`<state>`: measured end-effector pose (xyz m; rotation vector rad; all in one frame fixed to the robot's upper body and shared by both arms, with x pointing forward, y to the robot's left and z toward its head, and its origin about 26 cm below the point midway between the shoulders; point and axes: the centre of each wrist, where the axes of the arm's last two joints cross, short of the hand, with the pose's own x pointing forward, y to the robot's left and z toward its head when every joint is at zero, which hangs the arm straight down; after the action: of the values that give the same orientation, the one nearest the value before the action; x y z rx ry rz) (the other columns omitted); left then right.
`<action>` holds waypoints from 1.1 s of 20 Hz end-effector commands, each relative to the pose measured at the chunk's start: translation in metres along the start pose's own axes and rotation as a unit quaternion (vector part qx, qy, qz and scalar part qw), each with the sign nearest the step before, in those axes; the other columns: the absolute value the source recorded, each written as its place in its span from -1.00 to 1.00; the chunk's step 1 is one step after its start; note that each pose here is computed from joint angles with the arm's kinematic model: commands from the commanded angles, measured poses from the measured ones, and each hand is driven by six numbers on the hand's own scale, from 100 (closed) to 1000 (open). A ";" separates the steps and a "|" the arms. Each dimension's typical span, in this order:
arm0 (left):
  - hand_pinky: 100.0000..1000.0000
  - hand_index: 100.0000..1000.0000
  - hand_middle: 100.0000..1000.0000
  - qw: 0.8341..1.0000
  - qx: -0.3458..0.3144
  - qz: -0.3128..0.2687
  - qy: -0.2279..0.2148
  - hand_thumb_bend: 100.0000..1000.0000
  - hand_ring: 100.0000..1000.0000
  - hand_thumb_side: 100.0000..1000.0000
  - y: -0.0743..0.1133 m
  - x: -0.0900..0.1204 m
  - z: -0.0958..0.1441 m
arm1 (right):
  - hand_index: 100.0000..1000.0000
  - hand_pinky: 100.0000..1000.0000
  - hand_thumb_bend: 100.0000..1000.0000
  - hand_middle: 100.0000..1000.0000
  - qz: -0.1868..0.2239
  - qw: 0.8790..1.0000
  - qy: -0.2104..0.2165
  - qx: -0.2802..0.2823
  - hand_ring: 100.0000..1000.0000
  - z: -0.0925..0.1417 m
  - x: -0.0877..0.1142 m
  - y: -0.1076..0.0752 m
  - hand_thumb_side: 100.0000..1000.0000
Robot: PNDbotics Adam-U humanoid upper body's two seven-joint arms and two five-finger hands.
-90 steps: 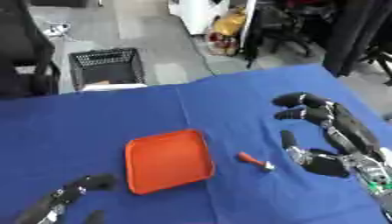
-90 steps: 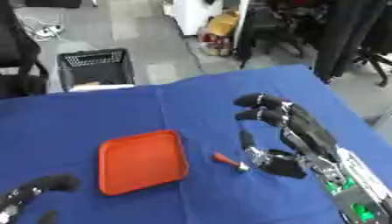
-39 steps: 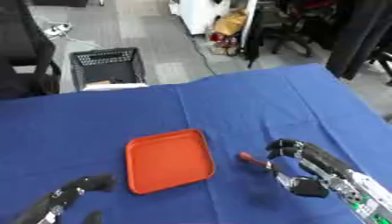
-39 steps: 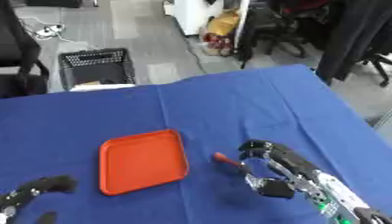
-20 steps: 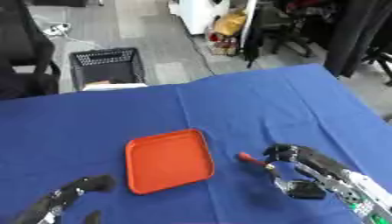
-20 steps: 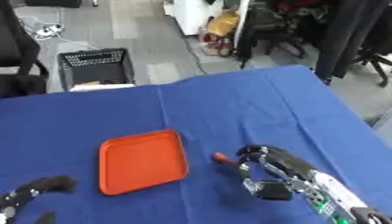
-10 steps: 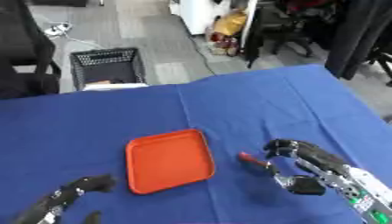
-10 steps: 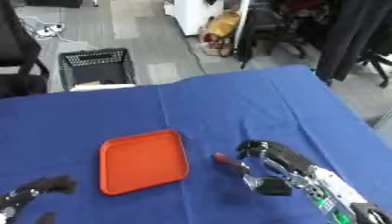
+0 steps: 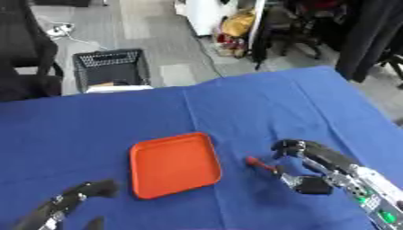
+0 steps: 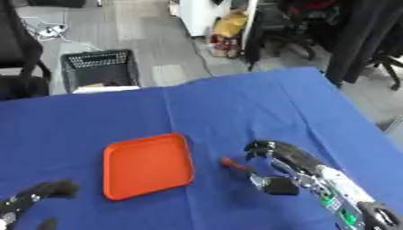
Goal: Pick up objects on the table and place them in the box.
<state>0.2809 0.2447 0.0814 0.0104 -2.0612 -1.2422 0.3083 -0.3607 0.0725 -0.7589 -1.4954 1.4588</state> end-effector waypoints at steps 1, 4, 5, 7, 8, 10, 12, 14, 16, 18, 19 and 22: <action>0.80 1.00 0.69 1.000 0.000 -0.006 -0.010 -1.00 0.55 0.34 0.003 0.003 -0.004 | 0.43 0.40 -1.00 0.58 0.022 1.000 0.003 0.007 0.56 0.000 -0.008 -0.011 0.44; 0.80 1.00 0.69 1.000 0.000 -0.006 -0.010 -1.00 0.55 0.34 0.003 0.004 -0.004 | 0.43 0.40 -1.00 0.58 0.023 1.000 0.005 0.019 0.56 -0.002 -0.011 -0.006 0.41; 0.80 1.00 0.69 1.000 0.000 -0.006 -0.011 -1.00 0.55 0.34 0.003 0.004 -0.004 | 0.43 0.40 -1.00 0.58 0.023 0.999 0.006 0.023 0.56 -0.003 -0.012 -0.005 0.49; 0.80 1.00 0.69 1.000 0.000 -0.006 -0.011 -1.00 0.55 0.34 0.003 0.004 -0.004 | 0.43 0.40 -1.00 0.58 0.024 0.999 0.008 0.032 0.56 -0.003 -0.015 -0.001 0.51; 0.80 1.00 0.69 1.000 0.000 -0.006 -0.011 -1.00 0.55 0.34 0.003 0.004 -0.004 | 0.42 0.40 -1.00 0.58 0.024 0.999 0.010 0.037 0.57 -0.004 -0.016 0.001 0.53; 0.80 1.00 0.69 1.000 0.000 -0.006 -0.011 -1.00 0.55 0.34 0.003 0.004 -0.004 | 0.40 0.41 -1.00 0.59 0.025 0.998 0.013 0.048 0.57 -0.004 -0.018 0.005 0.58; 0.80 1.00 0.69 1.000 0.000 -0.006 -0.011 -1.00 0.55 0.34 0.003 0.004 -0.004 | 0.39 0.41 -1.00 0.59 0.026 0.998 0.015 0.058 0.57 -0.004 -0.020 0.008 0.60; 0.80 1.00 0.69 1.000 0.000 -0.006 -0.011 -1.00 0.55 0.34 0.003 0.004 -0.004 | 0.39 0.41 -1.00 0.59 0.027 0.997 0.016 0.064 0.58 -0.005 -0.021 0.010 0.60; 0.80 1.00 0.69 1.000 -0.001 -0.006 -0.011 -1.00 0.55 0.34 0.003 0.004 -0.004 | 0.39 0.41 -1.00 0.59 0.029 0.997 0.016 0.068 0.58 -0.005 -0.022 0.011 0.61; 0.80 1.00 0.69 1.000 -0.001 -0.006 -0.011 -1.00 0.55 0.34 0.003 0.004 -0.004 | 0.39 0.41 -1.00 0.59 0.030 0.997 0.016 0.071 0.58 -0.005 -0.023 0.011 0.62; 0.80 1.00 0.69 1.000 -0.001 -0.006 -0.011 -1.00 0.55 0.34 0.003 0.004 -0.004 | 0.40 0.41 -1.00 0.59 0.031 0.997 0.016 0.072 0.58 -0.004 -0.023 0.012 0.63; 0.80 1.00 0.69 1.000 -0.001 -0.006 -0.011 -1.00 0.55 0.34 0.003 0.004 -0.004 | 0.40 0.41 -1.00 0.60 0.034 0.996 0.013 0.077 0.58 -0.001 -0.022 0.014 0.64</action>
<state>0.2809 0.2435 0.0812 0.0052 -2.0645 -1.2437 0.3188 -0.3706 0.0511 -0.7230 -1.3621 1.5568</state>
